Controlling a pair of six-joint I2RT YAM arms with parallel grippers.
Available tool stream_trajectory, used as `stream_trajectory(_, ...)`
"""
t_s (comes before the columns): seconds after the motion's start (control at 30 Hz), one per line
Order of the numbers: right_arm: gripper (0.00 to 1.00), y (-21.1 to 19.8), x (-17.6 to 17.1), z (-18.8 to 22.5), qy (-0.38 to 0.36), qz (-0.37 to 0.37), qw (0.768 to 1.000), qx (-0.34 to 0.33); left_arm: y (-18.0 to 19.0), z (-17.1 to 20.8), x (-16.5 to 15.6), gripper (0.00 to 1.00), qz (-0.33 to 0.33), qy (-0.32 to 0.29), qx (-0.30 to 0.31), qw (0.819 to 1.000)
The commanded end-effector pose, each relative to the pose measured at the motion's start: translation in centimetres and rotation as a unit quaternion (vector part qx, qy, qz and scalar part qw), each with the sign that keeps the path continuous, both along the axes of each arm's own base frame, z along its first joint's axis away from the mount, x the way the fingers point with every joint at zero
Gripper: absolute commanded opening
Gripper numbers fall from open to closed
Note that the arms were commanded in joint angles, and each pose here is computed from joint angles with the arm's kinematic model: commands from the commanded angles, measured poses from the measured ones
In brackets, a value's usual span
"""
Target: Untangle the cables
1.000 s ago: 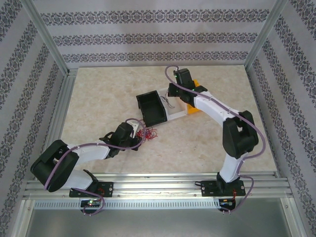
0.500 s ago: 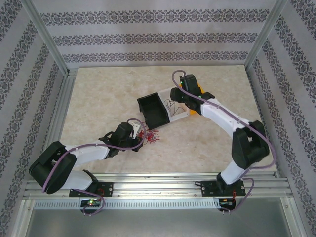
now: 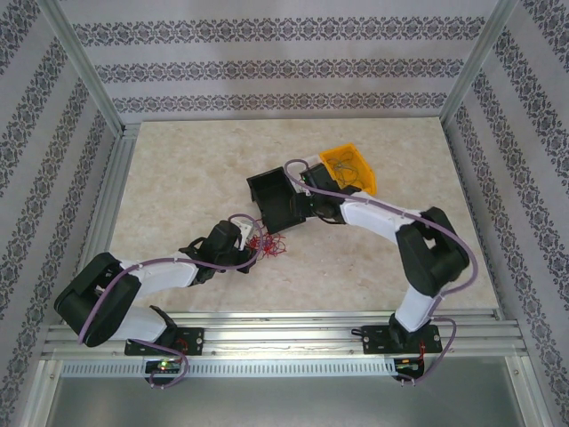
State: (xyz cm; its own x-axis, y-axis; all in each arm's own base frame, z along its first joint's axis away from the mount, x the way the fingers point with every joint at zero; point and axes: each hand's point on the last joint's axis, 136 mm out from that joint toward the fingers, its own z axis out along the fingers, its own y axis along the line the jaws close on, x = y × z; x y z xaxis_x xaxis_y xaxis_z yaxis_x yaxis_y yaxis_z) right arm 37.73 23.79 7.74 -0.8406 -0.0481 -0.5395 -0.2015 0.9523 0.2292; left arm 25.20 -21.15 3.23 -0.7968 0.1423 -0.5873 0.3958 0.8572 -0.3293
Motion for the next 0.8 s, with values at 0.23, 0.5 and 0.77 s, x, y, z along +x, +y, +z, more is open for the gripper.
stream_trajectory(0.23,0.32,1.5,2.7,-1.6,0.021,-0.033,0.999,0.019,0.4,1.7,-2.2,0.00,-0.019,0.017,0.027,0.999)
stream_trajectory(0.5,0.21,2.5,4.8,-1.8,0.053,-0.137,0.986,0.085,1.3,2.3,-2.1,0.00,0.016,0.001,0.016,1.000)
stream_trajectory(0.77,0.30,5.0,5.4,-0.1,0.048,-0.099,0.987,0.116,1.9,2.4,-1.6,0.00,0.032,-0.026,0.019,0.999)
